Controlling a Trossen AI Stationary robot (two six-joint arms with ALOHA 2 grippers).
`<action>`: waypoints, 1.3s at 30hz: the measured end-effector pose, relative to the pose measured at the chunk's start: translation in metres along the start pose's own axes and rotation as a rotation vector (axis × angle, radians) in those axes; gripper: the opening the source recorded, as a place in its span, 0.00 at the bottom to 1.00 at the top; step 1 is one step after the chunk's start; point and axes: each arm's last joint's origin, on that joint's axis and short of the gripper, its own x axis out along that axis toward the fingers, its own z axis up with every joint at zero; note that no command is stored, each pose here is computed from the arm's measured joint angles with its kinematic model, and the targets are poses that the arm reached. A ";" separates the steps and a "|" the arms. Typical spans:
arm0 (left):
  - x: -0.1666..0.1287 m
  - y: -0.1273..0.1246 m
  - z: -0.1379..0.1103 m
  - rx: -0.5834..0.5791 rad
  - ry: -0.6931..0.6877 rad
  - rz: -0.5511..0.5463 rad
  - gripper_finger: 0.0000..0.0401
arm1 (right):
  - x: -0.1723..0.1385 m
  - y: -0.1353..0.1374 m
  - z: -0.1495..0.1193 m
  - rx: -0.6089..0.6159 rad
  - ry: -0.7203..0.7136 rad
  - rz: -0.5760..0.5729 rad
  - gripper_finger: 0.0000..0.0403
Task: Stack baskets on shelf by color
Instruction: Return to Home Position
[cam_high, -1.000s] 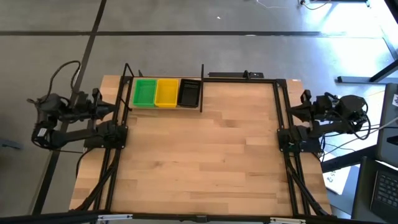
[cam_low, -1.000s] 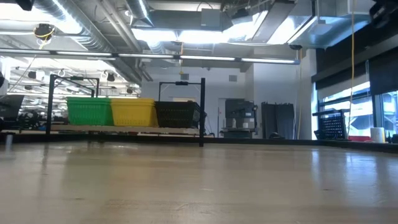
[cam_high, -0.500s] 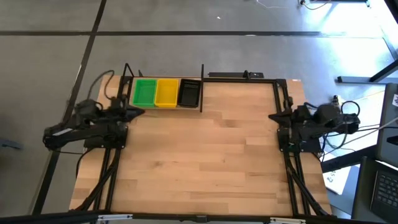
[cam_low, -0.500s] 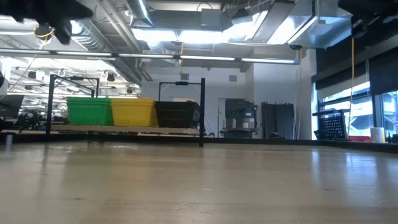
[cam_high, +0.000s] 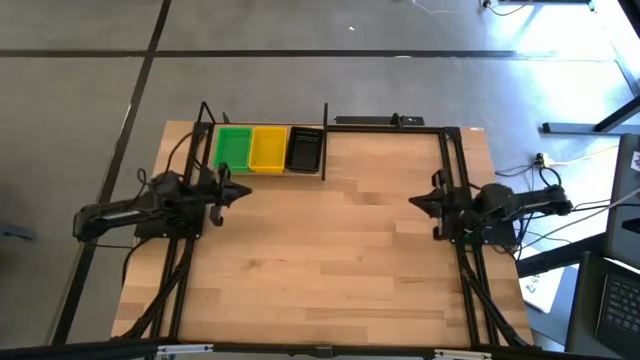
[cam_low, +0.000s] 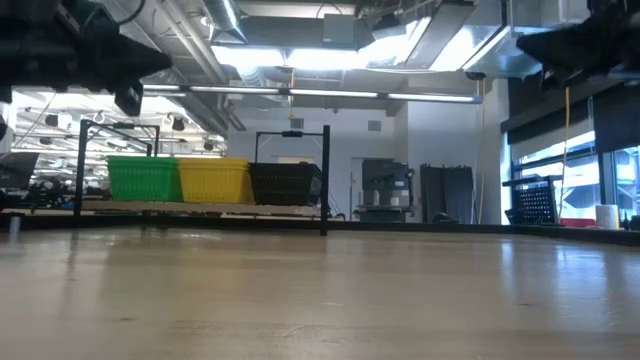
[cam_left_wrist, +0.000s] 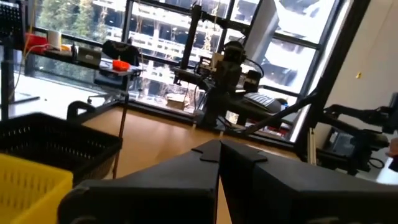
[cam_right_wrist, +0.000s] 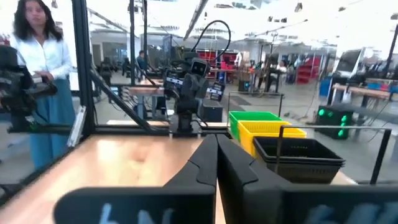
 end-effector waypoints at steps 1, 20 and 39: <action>0.000 0.001 -0.004 -0.004 -0.001 0.000 0.00 | 0.001 0.001 -0.005 -0.019 -0.002 0.000 0.00; 0.000 -0.002 -0.009 -0.021 0.051 -0.135 0.00 | 0.003 0.002 -0.028 -0.117 0.044 0.003 0.01; 0.000 -0.002 -0.009 -0.020 0.052 -0.136 0.00 | 0.003 0.002 -0.031 -0.126 0.076 0.006 0.03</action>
